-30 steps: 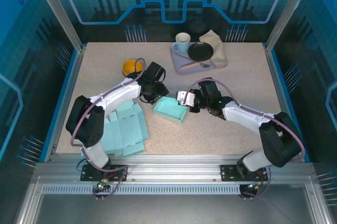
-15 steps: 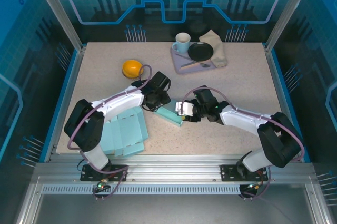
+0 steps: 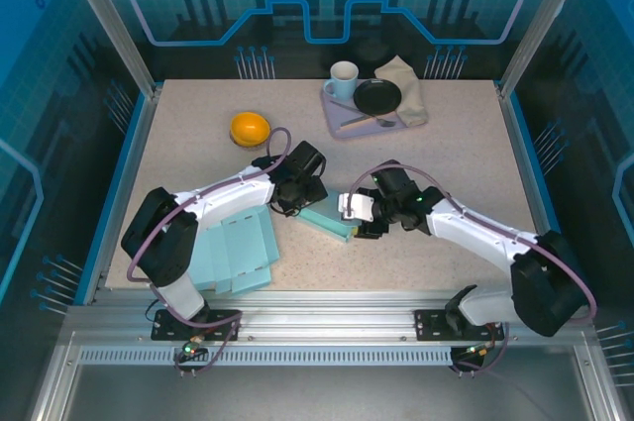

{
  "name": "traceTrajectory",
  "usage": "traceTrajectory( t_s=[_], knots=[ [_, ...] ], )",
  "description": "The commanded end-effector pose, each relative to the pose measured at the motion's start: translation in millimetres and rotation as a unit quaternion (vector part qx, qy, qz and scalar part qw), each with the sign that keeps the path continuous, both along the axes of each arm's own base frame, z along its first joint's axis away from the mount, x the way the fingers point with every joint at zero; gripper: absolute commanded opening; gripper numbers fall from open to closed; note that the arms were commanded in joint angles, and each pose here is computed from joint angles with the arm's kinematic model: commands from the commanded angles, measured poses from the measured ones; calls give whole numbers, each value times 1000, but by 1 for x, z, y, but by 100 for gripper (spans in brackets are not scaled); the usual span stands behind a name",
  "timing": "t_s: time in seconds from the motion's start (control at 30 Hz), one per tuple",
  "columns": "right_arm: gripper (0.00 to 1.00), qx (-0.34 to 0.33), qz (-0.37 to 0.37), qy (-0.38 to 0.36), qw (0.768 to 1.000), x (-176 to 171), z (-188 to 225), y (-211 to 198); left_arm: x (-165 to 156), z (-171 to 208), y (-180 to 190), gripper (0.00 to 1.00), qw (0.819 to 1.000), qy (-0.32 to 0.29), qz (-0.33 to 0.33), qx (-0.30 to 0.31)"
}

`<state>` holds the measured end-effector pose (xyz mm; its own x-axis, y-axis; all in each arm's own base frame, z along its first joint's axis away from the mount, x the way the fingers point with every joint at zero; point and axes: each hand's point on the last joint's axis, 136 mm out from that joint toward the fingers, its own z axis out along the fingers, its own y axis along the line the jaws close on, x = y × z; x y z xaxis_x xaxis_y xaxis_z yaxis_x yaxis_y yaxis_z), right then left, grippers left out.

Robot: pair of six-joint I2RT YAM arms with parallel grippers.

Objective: Fold the paper box

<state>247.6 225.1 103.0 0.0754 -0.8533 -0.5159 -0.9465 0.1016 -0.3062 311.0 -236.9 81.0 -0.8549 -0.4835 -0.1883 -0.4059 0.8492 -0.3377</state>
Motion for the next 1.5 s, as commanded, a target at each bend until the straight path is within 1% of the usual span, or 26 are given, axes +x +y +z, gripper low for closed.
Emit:
traceTrajectory(
  t_s=[0.0,0.13,0.2,0.27,0.37,0.43,0.5,0.57,0.67,0.73,0.93,1.0,1.33,1.47],
  knots=[
    [68,-11,6,32,999,-19,10,-11,-24,-21,14,67,998,47,6,29],
    [70,-8,11,53,999,-36,19,-17,-28,-25,18,70,998,50,17,30],
    [70,0,3,54,999,-40,26,-18,-31,-26,21,71,998,51,21,32],
    [70,24,-22,47,998,-36,37,-16,-31,-26,22,72,998,49,25,30],
    [67,83,-101,38,991,-17,56,-9,-33,-26,24,75,998,50,30,30],
    [66,119,-175,43,976,-2,60,-9,-34,-27,25,77,998,53,34,29],
    [66,153,-250,55,955,12,64,-11,-36,-29,24,78,997,58,38,27],
    [65,168,-309,72,933,24,67,-13,-37,-32,24,79,997,64,42,26],
    [65,170,-385,108,901,38,61,-11,-40,-37,24,80,996,72,48,24],
    [66,165,-422,126,882,42,48,-11,-40,-40,24,81,995,75,53,24],
    [67,148,-521,131,830,55,10,-27,-41,-46,24,84,995,82,58,26],
    [67,137,-539,132,821,57,-1,-31,-40,-47,24,84,995,81,56,27],
    [69,104,-556,158,809,60,-38,-26,-37,-62,18,85,995,87,46,28],
    [69,83,-575,166,797,64,-51,-32,-35,-65,17,86,995,89,42,33]
  ],
)
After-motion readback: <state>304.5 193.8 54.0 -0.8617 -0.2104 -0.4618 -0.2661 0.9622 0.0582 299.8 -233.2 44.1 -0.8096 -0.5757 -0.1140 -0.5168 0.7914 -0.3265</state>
